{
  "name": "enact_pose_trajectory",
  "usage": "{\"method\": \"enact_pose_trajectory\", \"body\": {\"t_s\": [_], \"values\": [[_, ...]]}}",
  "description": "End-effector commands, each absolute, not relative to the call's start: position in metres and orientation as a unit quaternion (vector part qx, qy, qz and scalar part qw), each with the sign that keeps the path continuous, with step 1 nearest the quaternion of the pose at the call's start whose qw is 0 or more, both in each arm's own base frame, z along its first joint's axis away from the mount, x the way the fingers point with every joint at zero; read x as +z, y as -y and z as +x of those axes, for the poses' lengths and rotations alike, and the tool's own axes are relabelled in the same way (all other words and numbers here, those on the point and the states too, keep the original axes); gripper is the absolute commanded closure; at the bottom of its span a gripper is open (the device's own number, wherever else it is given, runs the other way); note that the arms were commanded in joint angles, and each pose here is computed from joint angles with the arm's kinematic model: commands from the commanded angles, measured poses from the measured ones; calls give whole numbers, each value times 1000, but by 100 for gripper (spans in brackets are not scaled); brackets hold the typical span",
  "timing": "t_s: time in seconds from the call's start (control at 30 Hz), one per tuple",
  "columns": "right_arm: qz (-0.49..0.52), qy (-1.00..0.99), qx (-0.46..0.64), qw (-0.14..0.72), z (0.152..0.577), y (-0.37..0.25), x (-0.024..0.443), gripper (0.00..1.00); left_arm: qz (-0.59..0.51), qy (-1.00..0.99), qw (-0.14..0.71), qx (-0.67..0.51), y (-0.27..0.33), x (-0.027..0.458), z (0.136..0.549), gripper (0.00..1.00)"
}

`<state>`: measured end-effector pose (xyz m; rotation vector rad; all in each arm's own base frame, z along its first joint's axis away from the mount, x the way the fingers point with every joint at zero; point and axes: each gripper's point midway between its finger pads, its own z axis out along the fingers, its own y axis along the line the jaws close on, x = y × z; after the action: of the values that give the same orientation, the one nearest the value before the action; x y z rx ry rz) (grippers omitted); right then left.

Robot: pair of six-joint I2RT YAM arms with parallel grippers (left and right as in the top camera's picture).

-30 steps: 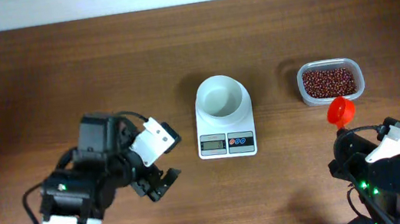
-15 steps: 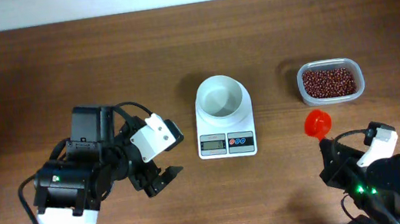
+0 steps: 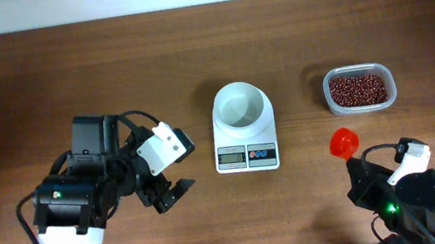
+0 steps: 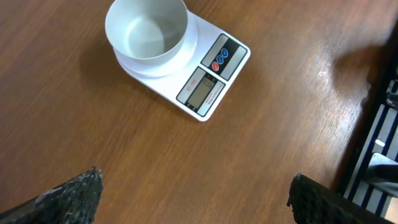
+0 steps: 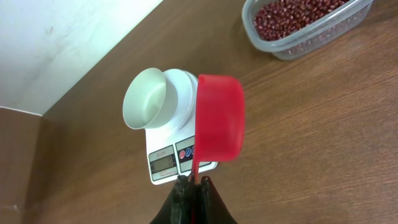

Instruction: Scoop and weigh 50g on scale

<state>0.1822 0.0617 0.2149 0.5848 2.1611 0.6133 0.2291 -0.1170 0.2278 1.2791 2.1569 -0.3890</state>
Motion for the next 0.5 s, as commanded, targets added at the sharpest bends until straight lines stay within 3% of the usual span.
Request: {"method": "enact_pose_trajectory", "body": {"t_s": [0.0,0.47], "values": [[222,-852,265,393,180,-69,222,96,483,-809,302,-142,116,232,231,1],[177,-860,332,343,166,-99,223,96,483,-809,302,-142,116,232,231,1]]}}
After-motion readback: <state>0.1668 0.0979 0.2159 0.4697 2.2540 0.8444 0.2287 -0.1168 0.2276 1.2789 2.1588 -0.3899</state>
